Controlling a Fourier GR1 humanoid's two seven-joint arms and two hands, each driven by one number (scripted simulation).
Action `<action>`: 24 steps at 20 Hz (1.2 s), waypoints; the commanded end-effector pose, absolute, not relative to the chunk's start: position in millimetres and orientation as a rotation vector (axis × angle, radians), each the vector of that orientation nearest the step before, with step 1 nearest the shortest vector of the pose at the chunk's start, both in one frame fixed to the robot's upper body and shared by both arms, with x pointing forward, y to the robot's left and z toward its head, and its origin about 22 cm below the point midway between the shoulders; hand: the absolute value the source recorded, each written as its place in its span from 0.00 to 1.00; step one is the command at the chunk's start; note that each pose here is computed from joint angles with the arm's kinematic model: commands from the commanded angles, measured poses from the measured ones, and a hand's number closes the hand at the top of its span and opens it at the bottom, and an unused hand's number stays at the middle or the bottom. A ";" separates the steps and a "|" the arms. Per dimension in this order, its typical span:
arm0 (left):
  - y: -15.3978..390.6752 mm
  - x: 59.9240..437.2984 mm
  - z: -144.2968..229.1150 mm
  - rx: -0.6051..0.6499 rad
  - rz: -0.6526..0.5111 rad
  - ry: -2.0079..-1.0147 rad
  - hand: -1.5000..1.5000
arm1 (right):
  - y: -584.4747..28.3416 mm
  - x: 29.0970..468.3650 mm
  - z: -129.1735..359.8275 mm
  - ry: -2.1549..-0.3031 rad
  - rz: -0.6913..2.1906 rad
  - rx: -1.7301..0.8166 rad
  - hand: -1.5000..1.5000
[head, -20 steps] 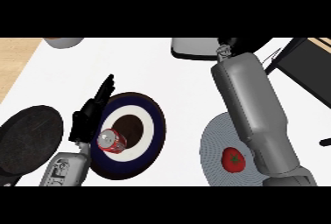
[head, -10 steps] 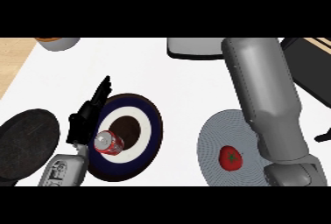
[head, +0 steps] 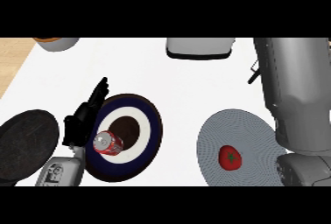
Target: Pick the lemon from the placemat and place it in the tiered shelf
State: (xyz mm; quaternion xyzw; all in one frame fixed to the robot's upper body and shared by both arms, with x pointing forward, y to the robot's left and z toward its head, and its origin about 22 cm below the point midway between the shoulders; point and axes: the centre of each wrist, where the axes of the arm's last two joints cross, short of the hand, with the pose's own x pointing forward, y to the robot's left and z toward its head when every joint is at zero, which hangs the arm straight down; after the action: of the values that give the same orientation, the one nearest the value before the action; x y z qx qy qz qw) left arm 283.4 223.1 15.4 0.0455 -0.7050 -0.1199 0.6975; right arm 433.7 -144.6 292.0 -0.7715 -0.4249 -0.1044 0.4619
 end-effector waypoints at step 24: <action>226.1 283.3 27.5 0.098 -0.264 -1.587 0.50 | -287.2 449.6 245.0 -0.782 -0.271 -2.113 1.00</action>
State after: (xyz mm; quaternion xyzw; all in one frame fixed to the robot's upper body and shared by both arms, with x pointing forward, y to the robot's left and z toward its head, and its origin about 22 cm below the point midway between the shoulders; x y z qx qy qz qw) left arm 289.0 221.1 22.7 0.0426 -0.7110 -0.1202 0.6915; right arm 451.2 -265.2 260.4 -0.8437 -0.3277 -0.0544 0.4218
